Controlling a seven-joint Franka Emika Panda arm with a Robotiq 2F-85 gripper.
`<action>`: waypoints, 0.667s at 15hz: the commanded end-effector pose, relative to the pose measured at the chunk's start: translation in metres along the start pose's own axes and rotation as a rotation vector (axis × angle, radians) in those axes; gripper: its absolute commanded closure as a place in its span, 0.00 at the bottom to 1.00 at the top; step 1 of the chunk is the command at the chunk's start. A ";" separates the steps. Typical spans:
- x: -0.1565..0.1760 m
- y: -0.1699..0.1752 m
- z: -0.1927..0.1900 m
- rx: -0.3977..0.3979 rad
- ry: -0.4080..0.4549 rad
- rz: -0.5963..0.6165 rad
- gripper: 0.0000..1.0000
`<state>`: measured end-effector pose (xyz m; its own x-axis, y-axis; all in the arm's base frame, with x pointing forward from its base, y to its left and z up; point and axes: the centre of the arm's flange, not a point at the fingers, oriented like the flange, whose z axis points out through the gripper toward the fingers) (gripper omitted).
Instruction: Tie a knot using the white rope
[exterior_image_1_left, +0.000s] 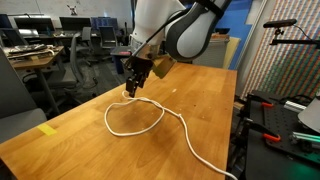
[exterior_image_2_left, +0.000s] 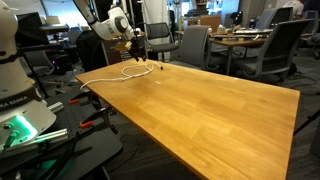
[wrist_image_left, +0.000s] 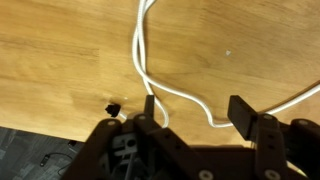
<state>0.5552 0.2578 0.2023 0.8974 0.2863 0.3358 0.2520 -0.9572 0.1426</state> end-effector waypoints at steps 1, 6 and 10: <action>0.011 0.033 -0.001 -0.105 -0.026 -0.161 0.00; 0.004 0.051 0.002 -0.133 -0.133 -0.167 0.00; -0.012 0.053 -0.002 -0.111 -0.424 -0.066 0.00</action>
<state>0.5589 0.2041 0.1917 0.9344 0.3555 0.0233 0.3305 -0.8894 0.3157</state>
